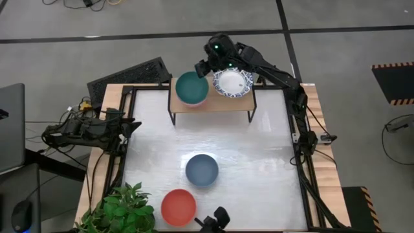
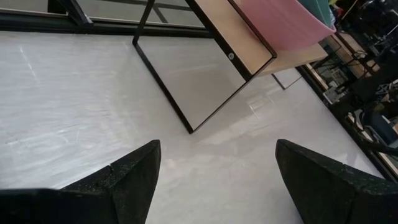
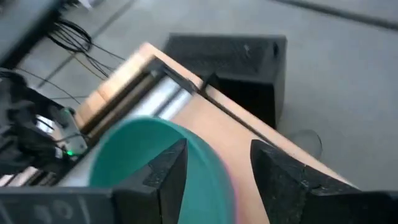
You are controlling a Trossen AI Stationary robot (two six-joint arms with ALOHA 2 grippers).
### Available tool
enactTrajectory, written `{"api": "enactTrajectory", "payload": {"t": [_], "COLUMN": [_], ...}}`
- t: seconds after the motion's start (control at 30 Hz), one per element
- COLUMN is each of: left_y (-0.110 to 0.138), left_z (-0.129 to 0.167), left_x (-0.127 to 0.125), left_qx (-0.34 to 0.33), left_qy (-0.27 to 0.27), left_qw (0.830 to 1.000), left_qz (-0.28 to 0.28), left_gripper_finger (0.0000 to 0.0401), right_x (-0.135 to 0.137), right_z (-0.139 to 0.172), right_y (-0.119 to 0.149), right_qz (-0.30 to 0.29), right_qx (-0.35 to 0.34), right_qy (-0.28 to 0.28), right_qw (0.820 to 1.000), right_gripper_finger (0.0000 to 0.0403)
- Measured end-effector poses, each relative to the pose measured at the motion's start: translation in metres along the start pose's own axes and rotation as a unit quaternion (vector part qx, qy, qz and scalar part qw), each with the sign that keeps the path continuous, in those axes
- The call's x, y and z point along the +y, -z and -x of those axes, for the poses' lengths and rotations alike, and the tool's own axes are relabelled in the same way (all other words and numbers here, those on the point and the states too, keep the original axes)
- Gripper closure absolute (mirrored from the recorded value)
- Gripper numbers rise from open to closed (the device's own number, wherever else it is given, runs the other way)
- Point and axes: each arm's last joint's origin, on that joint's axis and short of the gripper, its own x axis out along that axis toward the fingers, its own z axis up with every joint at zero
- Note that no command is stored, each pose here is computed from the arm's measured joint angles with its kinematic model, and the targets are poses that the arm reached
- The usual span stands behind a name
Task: Place and stack bowls onto a shelf
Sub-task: Stack the green bowl on top of the pink bowl on the shelf
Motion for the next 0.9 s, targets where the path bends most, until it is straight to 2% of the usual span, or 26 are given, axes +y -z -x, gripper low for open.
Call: {"api": "enactTrajectory", "payload": {"t": [0.3, 0.47, 0.63, 0.9], "left_y": [0.0, 0.0, 0.0, 0.0], "left_z": [0.0, 0.0, 0.0, 0.0], "left_x": [0.0, 0.0, 0.0, 0.0], "left_qx": [-0.001, -0.002, -0.003, -0.003], "left_qy": [-0.001, -0.002, -0.002, -0.002], "left_qw": [1.0, 1.0, 1.0, 1.0], "left_qz": [0.001, 0.001, 0.001, 0.001], "left_gripper_finger": [0.0099, 0.0099, 0.0099, 0.0099], "right_x": [0.027, 0.03, 0.03, 0.024], "right_z": [-0.006, -0.023, -0.046, -0.077], "right_y": [-0.006, 0.002, 0.015, 0.035], "right_qz": [0.021, 0.036, 0.049, 0.063], "right_qx": [-0.091, -0.11, -0.084, -0.033], "right_qy": [-0.016, 0.033, 0.039, 0.055], "right_qw": [0.996, 0.993, 0.995, 0.996], "right_gripper_finger": [0.0255, 0.0287, 0.0307, 0.0311]}}
